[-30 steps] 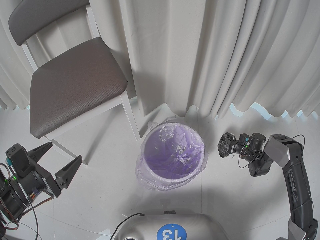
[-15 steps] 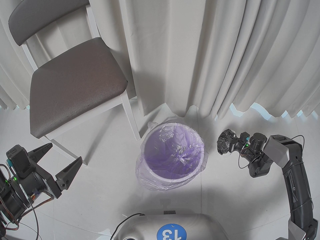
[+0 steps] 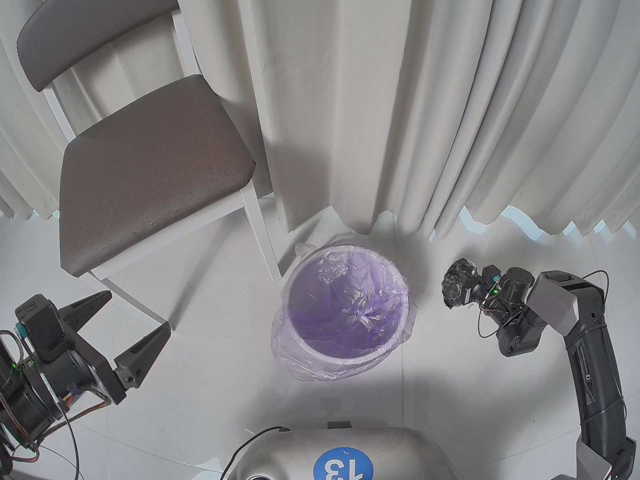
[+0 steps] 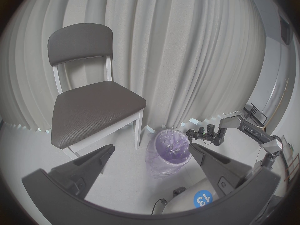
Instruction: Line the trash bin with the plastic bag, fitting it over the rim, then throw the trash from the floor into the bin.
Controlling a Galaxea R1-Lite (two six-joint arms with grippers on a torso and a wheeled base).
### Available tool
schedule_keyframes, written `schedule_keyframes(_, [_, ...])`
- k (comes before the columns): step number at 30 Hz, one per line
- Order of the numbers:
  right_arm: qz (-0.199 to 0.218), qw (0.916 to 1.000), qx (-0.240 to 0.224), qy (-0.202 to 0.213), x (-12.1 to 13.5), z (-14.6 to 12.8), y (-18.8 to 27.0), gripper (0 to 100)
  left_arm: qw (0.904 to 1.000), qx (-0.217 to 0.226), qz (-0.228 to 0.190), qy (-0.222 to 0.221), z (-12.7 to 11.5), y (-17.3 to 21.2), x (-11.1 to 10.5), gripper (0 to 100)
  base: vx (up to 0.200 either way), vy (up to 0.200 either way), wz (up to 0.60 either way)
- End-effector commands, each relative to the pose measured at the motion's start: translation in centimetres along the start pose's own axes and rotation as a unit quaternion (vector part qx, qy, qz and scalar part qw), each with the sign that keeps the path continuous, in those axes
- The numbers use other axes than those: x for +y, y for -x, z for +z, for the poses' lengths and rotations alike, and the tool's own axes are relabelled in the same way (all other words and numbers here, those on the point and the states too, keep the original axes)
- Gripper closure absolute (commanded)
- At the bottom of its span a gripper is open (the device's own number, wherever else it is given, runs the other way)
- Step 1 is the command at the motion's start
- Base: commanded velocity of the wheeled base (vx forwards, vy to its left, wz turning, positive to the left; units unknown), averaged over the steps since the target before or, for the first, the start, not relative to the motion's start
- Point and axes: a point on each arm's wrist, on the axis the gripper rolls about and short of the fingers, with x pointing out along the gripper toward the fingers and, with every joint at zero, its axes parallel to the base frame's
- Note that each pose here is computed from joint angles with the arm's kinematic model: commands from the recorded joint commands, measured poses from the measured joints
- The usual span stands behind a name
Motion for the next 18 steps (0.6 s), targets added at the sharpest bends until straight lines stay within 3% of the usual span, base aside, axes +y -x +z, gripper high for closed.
schedule_keyframes(1, [0.007, 0.9999, -0.013, -0.003, -0.3, 2.9, 0.6, 100, 1.0000, 0.006, 0.004, 0.002, -0.1, -0.2, 0.1, 0, 0.000, 0.000, 0.00])
schedule_keyframes(2, [0.015, 0.9997, -0.017, -0.004, -0.5, 5.0, 0.5, 100, 1.0000, 0.005, 0.004, 0.001, -0.1, -0.2, 0.1, 0, 0.000, 0.000, 0.00])
schedule_keyframes(3, [0.015, 0.9997, -0.017, -0.004, -0.5, 5.0, 0.5, 100, 1.0000, 0.005, 0.004, 0.001, -0.1, -0.2, 0.1, 0, 0.000, 0.000, 0.00])
schedule_keyframes(6, [0.026, 0.9996, -0.013, -0.006, -0.7, 14.8, 1.5, 100, 0.9999, 0.012, 0.004, -0.001, -0.2, -0.5, 0.1, 0, 0.000, 0.000, 0.00])
schedule_keyframes(7, [0.026, 0.9996, -0.013, -0.006, -0.7, 14.8, 1.5, 100, 0.9999, 0.012, 0.004, -0.001, -0.2, -0.5, 0.1, 0, 0.000, 0.000, 0.00])
schedule_keyframes(8, [0.030, 0.9995, -0.011, -0.006, -0.3, 18.0, 2.2, 100, 0.9998, 0.020, 0.005, -0.002, -0.4, -0.6, 0.0, 0, 0.000, 0.000, 0.00])
schedule_keyframes(10, [0.032, 0.9994, -0.015, -0.001, 0.1, 21.4, 3.5, 100, 0.9995, 0.031, 0.005, -0.005, -0.6, -1.0, 0.0, 0, 0.000, 0.000, 0.00])
schedule_keyframes(14, [0.051, 0.9979, -0.038, 0.011, 2.5, 26.3, 6.1, 100, 0.9988, 0.049, 0.002, -0.006, -1.1, -1.4, -0.1, 0, 0.000, 0.000, 0.00])
schedule_keyframes(18, [0.072, 0.9960, -0.052, 0.011, 5.2, 28.4, 8.7, 100, 0.9974, 0.071, -0.006, -0.014, -1.9, -1.9, -0.4, 0, 0.000, 0.000, 0.00])
